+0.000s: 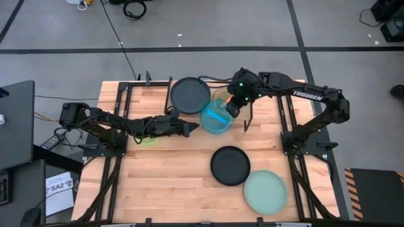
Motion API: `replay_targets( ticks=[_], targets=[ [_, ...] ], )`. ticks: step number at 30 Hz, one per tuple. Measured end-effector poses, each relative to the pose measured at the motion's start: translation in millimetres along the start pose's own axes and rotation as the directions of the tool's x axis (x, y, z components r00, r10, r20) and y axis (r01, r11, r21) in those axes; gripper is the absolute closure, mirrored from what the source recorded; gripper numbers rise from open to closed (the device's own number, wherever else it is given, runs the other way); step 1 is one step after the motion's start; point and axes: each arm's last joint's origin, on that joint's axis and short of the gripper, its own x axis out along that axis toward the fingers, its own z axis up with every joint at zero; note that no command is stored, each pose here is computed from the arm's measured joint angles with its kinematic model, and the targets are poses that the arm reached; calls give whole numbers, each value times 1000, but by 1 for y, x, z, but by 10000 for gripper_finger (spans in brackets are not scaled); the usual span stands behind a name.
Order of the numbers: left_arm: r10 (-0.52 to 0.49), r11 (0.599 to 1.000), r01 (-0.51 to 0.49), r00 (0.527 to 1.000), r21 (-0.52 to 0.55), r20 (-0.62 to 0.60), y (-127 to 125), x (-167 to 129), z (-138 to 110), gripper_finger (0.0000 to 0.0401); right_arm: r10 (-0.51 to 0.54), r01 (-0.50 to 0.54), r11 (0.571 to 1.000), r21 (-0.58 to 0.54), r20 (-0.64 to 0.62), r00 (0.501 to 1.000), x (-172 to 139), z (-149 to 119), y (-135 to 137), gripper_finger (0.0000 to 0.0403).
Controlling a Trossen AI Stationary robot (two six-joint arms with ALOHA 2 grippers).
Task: Place and stack plates onto a shelf
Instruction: Stack the blue plate on top of the orange plate on the shelf
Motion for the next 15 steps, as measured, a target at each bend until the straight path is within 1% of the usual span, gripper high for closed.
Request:
replay_targets(
  ticks=[8, 15],
  targets=[
    [-1, 1000, 1, 1000, 0, 0, 0, 0, 0, 255, 16, -17, 1000, 25, 5, 1000, -11, 3, -22, 394],
    [1, 1000, -1, 1000, 0, -1, 0, 0, 0, 255, -37, 31, 997, 74, 79, 996, -37, 4, -50, 394]
  ],
)
